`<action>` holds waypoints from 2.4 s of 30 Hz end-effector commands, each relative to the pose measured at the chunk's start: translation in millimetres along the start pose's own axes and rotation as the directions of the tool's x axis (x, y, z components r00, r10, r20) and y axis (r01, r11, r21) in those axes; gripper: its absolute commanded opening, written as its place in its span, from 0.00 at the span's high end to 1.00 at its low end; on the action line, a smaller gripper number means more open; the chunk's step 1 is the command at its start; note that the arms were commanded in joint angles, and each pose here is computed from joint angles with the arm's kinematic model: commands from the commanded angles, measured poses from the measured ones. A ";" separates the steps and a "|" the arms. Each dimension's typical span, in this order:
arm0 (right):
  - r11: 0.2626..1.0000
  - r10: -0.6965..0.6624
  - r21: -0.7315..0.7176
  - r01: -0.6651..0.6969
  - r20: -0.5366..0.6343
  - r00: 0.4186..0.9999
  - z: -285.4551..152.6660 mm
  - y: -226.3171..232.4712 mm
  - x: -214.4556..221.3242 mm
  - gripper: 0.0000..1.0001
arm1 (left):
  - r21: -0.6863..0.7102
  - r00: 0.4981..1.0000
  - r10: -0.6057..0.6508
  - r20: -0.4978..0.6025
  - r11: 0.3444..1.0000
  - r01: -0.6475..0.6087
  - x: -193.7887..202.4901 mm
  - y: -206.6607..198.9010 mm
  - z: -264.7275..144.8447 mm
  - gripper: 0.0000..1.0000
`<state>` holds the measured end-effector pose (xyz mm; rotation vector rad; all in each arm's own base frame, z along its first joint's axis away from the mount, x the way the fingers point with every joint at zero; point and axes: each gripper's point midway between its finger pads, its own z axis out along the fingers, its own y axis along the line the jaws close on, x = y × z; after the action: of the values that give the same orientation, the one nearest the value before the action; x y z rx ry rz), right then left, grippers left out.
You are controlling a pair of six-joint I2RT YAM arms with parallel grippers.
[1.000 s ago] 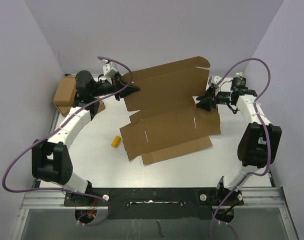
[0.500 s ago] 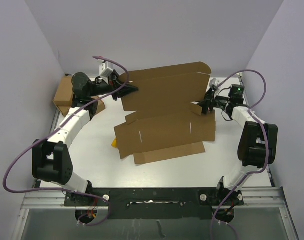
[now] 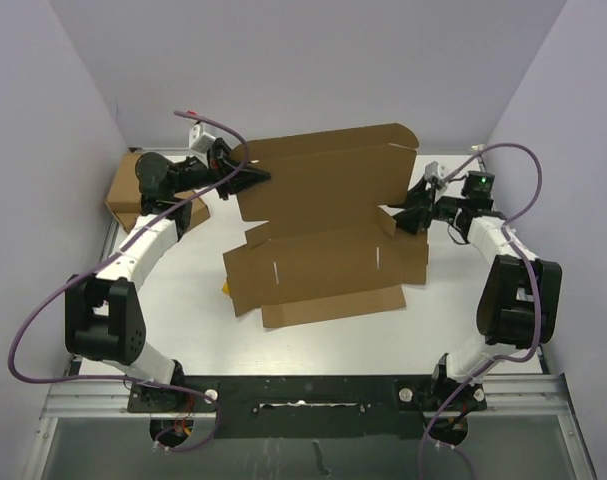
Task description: Fold the paper box
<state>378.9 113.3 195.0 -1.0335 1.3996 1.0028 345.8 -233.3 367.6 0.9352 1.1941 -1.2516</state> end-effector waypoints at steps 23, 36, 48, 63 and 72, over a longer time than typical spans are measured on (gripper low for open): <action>0.992 -0.082 -0.098 0.079 -0.026 0.996 43.4 16.8 -5.2 0.59 | 0.059 0.999 0.025 0.047 0.998 -0.027 -1.9 1.1 1.5 1.00; 0.997 -0.076 -0.037 0.075 -0.032 0.997 42.3 10.1 9.3 0.50 | 0.064 0.999 0.018 0.026 0.998 -0.020 8.2 -4.4 -1.2 1.00; 0.997 -0.079 0.004 0.079 -0.043 0.996 26.6 7.3 10.1 0.43 | 0.058 0.999 0.032 0.022 0.998 -0.033 11.8 -6.2 -3.2 1.00; 0.993 -0.095 0.051 0.103 -0.143 0.985 -10.4 4.4 -9.5 0.35 | 0.045 0.999 0.049 0.009 0.998 -0.049 16.0 -4.1 -4.8 1.00; 0.995 -0.047 0.085 0.058 -0.130 0.990 -23.7 5.7 -38.2 0.25 | 0.045 0.999 0.047 0.006 0.998 -0.048 17.5 -4.2 -4.2 1.00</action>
<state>373.5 95.2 198.0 -1.0793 1.5384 0.8642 351.6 -232.7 329.3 0.9398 1.2162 -1.2948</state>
